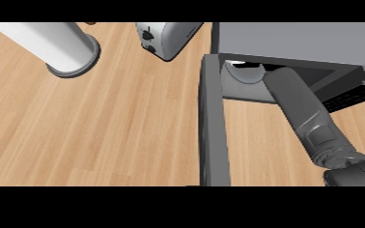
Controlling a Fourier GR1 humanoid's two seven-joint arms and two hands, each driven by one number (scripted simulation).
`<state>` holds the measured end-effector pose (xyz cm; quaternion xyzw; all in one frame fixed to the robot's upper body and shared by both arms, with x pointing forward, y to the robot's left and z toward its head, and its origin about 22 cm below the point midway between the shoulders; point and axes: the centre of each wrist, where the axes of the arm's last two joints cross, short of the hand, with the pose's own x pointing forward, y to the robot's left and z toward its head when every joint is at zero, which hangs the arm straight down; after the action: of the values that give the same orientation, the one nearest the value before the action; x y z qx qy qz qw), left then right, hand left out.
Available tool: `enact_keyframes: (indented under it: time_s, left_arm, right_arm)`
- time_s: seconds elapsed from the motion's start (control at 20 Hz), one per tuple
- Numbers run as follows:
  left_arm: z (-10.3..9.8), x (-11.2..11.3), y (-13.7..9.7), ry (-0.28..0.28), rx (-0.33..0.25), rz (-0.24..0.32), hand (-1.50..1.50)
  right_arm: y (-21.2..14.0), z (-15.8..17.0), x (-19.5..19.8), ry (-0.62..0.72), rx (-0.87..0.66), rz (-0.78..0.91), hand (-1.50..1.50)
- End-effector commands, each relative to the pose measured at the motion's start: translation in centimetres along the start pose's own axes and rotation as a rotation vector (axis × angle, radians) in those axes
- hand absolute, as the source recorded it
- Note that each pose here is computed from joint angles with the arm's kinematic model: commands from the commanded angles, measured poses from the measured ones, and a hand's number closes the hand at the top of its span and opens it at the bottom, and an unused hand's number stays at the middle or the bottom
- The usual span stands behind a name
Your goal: Pick up the milk, place it into the microwave and close the microwave
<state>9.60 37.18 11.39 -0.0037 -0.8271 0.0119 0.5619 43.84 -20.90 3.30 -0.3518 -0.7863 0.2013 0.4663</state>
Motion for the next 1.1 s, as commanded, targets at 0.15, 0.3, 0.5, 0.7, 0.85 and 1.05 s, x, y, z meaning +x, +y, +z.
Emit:
enact_keyframes:
  time_s: [0.15, 0.3, 0.5, 0.7, 0.85, 1.05]
  left_arm:
    - [-0.8, -0.2, -0.3, 0.009, -0.008, -0.009, -1.5]
    - [-1.0, 0.0, -0.2, -0.006, -0.03, -0.021, -1.5]
    - [-1.4, -0.6, 0.5, -0.002, -0.015, -0.046, -1.5]
    - [-2.0, -0.8, 0.4, -0.002, -0.038, -0.056, -1.5]
    - [-2.4, -1.2, -0.2, 0.028, -0.086, -0.042, -1.5]
    - [-2.8, -1.3, -0.9, 0.028, -0.123, -0.042, -1.5]
  right_arm:
    - [-2.1, -0.7, -1.5, 0.077, -0.056, 0.168, 1.5]
    - [-3.7, 1.3, -4.7, 0.267, -0.168, 0.335, -1.5]
    - [-2.4, 0.0, -2.5, 0.107, -0.092, 0.277, -1.5]
    - [-1.8, -0.5, -1.5, 0.06, -0.061, 0.221, -1.5]
    - [-1.6, -0.6, -1.2, 0.015, -0.013, 0.173, -1.5]
    - [-1.4, -0.7, -1.0, 0.01, 0.022, 0.095, -1.5]
